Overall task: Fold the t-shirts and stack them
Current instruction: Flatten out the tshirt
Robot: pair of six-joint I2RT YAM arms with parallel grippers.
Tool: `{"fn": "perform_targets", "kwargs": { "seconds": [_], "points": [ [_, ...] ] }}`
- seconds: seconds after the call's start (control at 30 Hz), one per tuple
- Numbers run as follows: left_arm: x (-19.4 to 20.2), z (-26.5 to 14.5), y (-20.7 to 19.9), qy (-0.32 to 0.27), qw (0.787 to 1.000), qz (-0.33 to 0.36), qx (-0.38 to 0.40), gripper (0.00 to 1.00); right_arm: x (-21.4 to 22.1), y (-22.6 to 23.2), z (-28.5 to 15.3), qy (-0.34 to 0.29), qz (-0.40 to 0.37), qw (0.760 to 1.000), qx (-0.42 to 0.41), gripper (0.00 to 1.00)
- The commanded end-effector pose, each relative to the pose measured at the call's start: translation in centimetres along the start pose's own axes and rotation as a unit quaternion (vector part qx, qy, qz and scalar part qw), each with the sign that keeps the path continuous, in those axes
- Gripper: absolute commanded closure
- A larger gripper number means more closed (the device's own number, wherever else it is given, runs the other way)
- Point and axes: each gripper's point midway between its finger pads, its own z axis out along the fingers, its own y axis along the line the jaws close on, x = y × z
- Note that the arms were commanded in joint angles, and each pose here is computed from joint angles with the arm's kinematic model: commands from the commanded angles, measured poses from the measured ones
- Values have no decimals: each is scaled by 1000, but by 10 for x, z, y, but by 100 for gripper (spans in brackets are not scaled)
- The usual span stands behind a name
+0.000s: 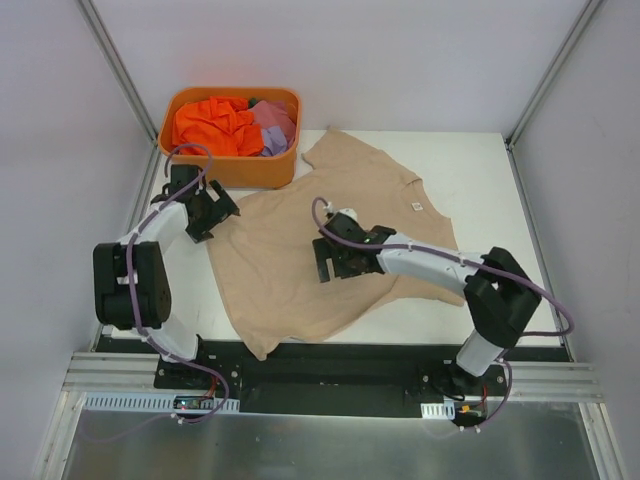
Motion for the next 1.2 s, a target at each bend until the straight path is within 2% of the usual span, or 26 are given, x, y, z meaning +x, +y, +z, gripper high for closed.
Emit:
{"fn": "perform_targets", "kwargs": {
  "seconds": [0.0, 0.17, 0.3, 0.37, 0.43, 0.67, 0.83, 1.07, 1.17],
  "points": [
    [8, -45, -14, -21, 998, 39, 46, 1, -27, -91, -34, -35, 44, 990, 129, 4],
    [77, -48, -7, 47, 994, 62, 73, 1, 4, -161, -36, 11, 106, 975, 195, 4],
    [127, -43, -23, 102, 984, 117, 91, 1, 20, -190, -29, 51, 132, 965, 223, 4],
    [137, -36, -23, 112, 981, 131, 85, 1, 24, -198, -24, 62, 142, 960, 234, 4],
    [138, -29, -17, 116, 983, 127, 67, 1, 28, -204, -18, 67, 150, 956, 243, 1],
    [133, -17, 5, 98, 986, 134, 15, 1, 53, -222, -15, 104, 194, 939, 264, 1],
    [130, -14, 15, 90, 986, 139, -11, 1, 81, -236, -40, 113, 227, 920, 299, 1],
    [124, -8, 23, 82, 985, 150, -36, 1, 142, -256, -99, 122, 299, 869, 375, 4],
    [123, -8, 23, 86, 985, 148, -36, 1, 163, -252, -108, 111, 339, 861, 363, 4]
  ]
}}
